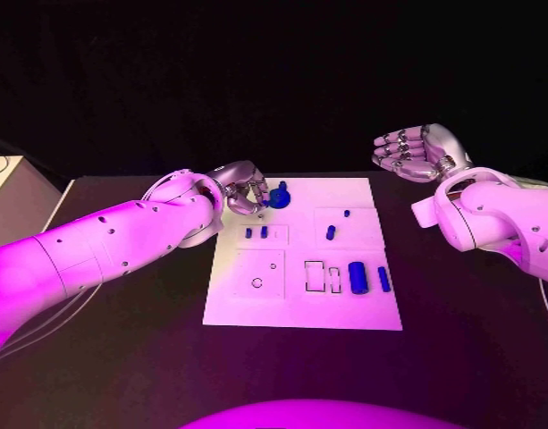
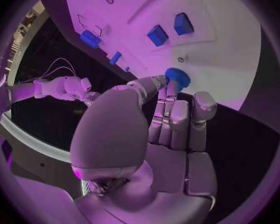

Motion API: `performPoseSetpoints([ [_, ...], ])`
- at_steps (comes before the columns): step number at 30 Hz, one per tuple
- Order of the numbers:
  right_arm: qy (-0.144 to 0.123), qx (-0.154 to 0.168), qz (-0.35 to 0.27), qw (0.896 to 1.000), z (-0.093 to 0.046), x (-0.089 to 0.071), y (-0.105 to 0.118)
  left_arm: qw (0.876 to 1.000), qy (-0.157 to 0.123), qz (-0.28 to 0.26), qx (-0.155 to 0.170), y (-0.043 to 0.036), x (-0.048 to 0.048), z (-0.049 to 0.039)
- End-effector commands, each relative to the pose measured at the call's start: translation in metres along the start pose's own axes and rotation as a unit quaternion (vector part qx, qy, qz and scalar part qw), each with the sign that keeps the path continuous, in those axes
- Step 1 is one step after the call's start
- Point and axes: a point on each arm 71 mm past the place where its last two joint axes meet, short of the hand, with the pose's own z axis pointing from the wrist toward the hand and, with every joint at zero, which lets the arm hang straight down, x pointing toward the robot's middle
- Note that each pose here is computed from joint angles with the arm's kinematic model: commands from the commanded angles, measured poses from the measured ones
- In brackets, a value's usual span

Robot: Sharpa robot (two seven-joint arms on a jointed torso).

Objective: Assemble the parts on the task board

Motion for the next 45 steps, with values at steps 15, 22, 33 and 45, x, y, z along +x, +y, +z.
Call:
performPoseSetpoints([
  [15, 0.005, -0.010, -0.002, 1.000, 0.000, 0.001, 0.002, 0.999, 0.027, 0.020, -0.024, 0.0112, 0.0065, 0.0024],
  [22, 0.005, -0.011, -0.002, 1.000, -0.001, 0.001, 0.002, 0.999, 0.033, 0.020, -0.028, 0.0139, 0.0075, 0.0028],
  [33, 0.005, -0.011, -0.002, 1.000, 0.000, 0.001, 0.002, 0.998, 0.049, 0.019, -0.031, 0.0123, 0.0104, 0.0026],
  [45, 0.005, -0.011, -0.002, 1.000, 0.000, 0.001, 0.002, 0.997, 0.058, 0.020, -0.039, 0.0134, 0.0116, 0.0022],
])
